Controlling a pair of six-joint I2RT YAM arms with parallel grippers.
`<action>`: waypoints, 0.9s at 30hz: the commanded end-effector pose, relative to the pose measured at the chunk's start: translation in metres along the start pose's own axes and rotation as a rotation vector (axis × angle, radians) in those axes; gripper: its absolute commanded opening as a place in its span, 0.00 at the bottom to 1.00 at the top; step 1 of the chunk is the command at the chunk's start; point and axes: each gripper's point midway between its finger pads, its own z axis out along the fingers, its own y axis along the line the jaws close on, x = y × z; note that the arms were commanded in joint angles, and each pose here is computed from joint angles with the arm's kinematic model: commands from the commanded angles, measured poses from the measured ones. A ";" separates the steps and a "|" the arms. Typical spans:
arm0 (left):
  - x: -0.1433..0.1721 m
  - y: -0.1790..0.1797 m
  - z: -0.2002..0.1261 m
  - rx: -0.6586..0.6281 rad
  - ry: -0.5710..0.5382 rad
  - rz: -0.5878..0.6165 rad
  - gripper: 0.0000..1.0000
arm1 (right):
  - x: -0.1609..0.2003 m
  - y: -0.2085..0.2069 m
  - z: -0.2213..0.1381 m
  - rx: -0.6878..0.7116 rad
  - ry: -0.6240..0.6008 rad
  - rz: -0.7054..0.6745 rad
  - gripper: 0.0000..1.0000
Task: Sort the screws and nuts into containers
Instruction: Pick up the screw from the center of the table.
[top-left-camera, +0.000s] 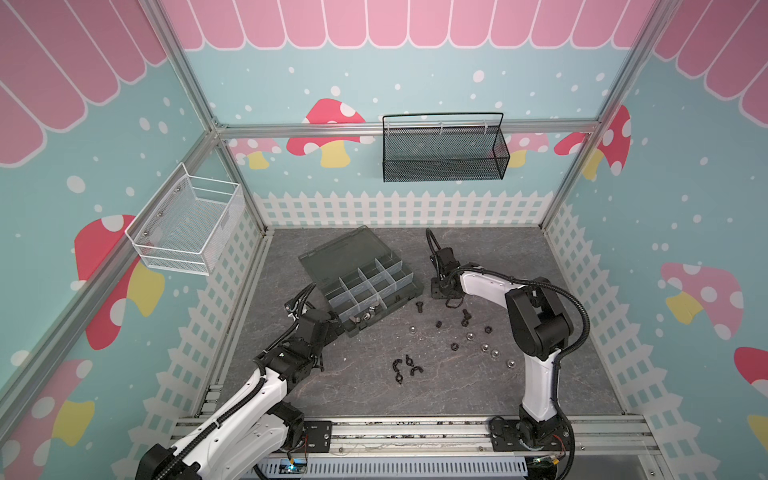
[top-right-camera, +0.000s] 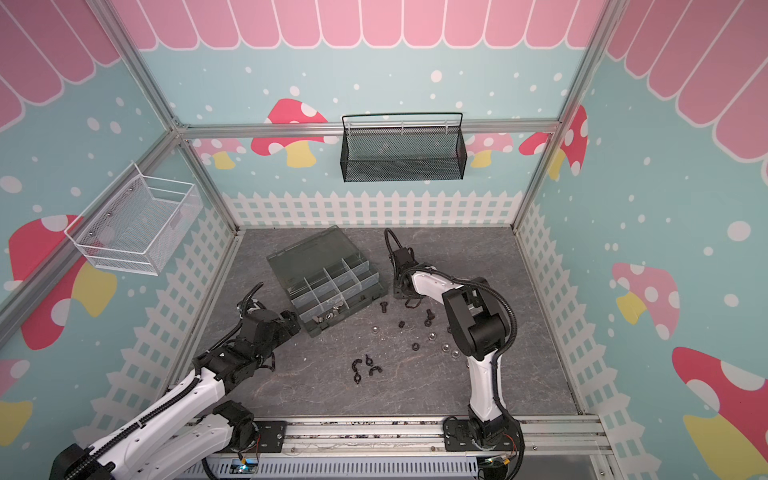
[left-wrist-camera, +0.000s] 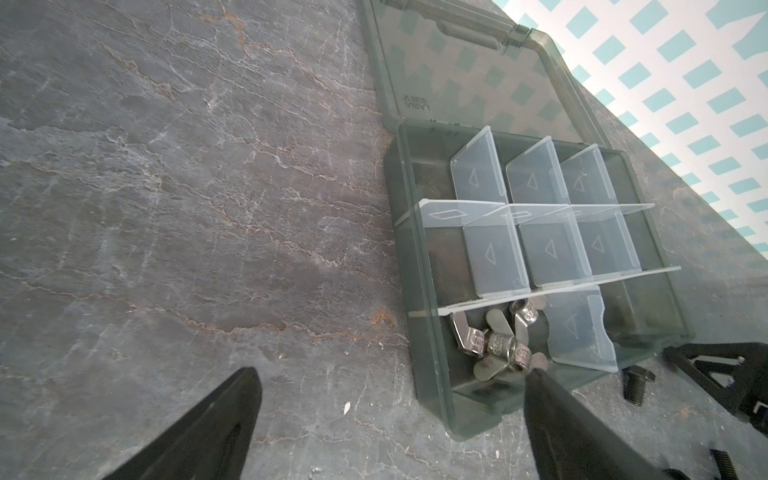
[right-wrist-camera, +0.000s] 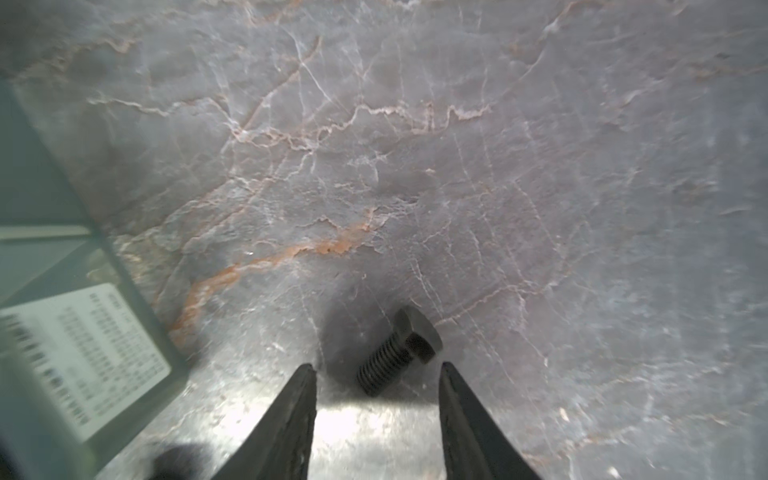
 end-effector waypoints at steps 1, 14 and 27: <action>-0.005 0.003 -0.001 -0.022 -0.013 -0.025 0.99 | -0.002 0.003 0.008 -0.010 0.009 0.012 0.47; -0.006 0.002 -0.002 -0.018 -0.016 -0.027 0.99 | -0.001 0.003 0.024 -0.014 0.032 -0.013 0.33; -0.003 0.002 0.000 -0.019 -0.002 -0.025 1.00 | 0.006 -0.002 0.025 -0.028 0.060 -0.038 0.12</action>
